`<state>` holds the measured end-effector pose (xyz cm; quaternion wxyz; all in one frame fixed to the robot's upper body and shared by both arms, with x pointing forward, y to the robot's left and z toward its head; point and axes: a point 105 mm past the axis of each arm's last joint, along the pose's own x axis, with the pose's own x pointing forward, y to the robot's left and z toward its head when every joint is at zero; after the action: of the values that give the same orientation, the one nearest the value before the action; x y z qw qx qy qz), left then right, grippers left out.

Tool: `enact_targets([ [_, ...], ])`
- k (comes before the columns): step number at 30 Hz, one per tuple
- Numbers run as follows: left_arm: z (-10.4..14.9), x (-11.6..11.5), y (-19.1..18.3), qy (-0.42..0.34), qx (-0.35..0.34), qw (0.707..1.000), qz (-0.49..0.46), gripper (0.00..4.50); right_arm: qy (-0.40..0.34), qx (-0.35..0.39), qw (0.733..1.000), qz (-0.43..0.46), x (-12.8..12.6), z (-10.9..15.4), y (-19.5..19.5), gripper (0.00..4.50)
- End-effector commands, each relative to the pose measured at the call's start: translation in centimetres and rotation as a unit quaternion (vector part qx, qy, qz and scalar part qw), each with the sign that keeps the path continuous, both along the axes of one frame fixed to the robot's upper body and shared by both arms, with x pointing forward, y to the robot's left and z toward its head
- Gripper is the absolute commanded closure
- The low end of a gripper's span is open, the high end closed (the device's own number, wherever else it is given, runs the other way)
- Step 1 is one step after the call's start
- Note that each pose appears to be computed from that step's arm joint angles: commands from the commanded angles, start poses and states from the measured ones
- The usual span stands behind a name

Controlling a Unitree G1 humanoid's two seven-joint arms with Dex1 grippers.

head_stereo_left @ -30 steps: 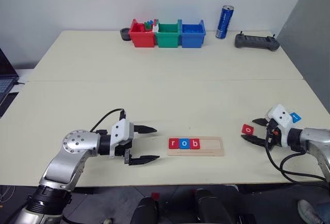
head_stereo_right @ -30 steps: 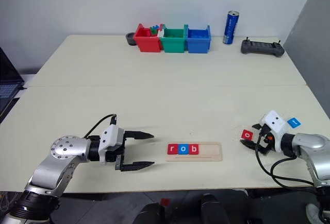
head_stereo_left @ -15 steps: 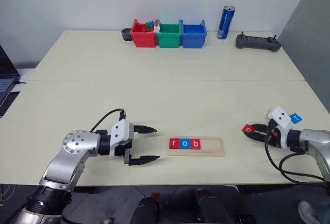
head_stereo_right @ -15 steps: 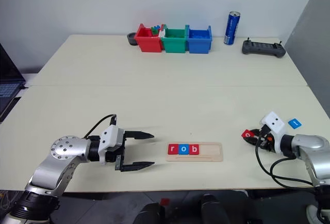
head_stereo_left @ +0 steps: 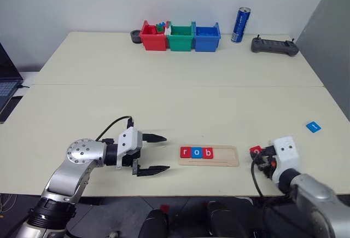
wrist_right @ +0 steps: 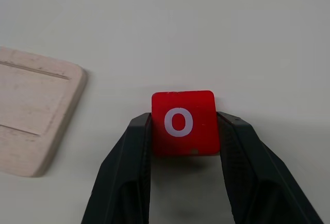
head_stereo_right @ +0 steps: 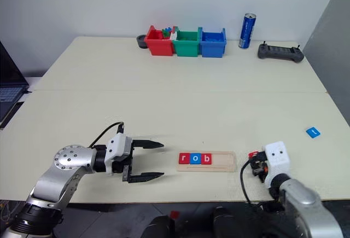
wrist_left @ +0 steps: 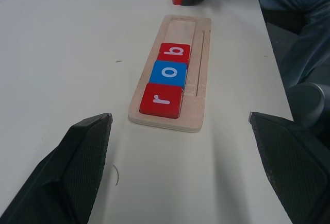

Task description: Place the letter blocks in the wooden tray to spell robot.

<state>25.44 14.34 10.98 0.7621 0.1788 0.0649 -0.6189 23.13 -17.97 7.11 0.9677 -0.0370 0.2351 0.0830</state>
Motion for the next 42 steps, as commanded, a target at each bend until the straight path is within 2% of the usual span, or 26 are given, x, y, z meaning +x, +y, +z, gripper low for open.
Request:
enact_targets([
  [1,1.0,0.0,-0.4,-0.017,-0.002,1.0,-0.015,0.0,0.012,0.01,1.0,-0.025,-0.3,-0.6,1.0,3.05],
  [3,1.1,0.2,-0.4,-0.019,-0.001,1.0,-0.015,0.0,-0.004,0.021,0.998,-0.052,0.2,-0.3,0.7,3.05],
  [7,1.1,0.3,-0.3,-0.021,0.0,1.0,-0.015,0.0,-0.045,0.034,0.995,-0.08,1.2,1.1,0.1,1.71],
  [11,1.2,0.2,-0.2,-0.021,0.001,1.0,-0.013,0.0,-0.104,0.039,0.989,-0.098,2.6,4.0,-0.8,0.25],
  [12,1.2,0.1,-0.2,-0.021,0.001,1.0,-0.013,0.0,-0.117,0.024,0.988,-0.094,3.0,4.7,-1.3,0.02],
  [14,1.2,0.1,-0.2,-0.021,0.001,1.0,-0.012,0.0,-0.128,0.003,0.988,-0.09,3.6,5.6,-2.5,0.02],
  [16,1.2,0.1,-0.2,-0.021,0.001,1.0,-0.011,0.0,-0.123,-0.002,0.991,-0.046,3.9,5.8,-2.8,0.02],
  [20,1.0,0.1,-0.3,-0.02,0.0,1.0,-0.01,0.0,-0.1,-0.009,0.988,0.118,4.2,6.1,-2.7,0.02],
  [22,1.0,0.0,-0.4,-0.019,-0.001,1.0,-0.011,0.0,-0.089,-0.04,0.973,0.209,3.7,6.3,-2.6,0.02],
  [23,1.0,-0.1,-0.4,-0.019,-0.001,1.0,-0.012,0.0,-0.066,-0.073,0.956,0.276,2.9,5.8,-2.2,0.02],
  [26,1.1,-0.1,-0.6,-0.02,-0.001,1.0,-0.014,0.0,-0.015,-0.116,0.913,0.391,1.5,4.8,-1.7,0.02],
  [41,-0.1,-0.2,-0.3,-0.019,0.0,1.0,-0.009,0.0,0.053,-0.144,0.857,0.491,2.7,2.7,-3.3,0.02],
  [42,-0.1,-0.2,-0.3,-0.019,0.0,1.0,-0.009,0.0,0.05,-0.145,0.857,0.492,2.9,2.7,-3.2,0.19],
])
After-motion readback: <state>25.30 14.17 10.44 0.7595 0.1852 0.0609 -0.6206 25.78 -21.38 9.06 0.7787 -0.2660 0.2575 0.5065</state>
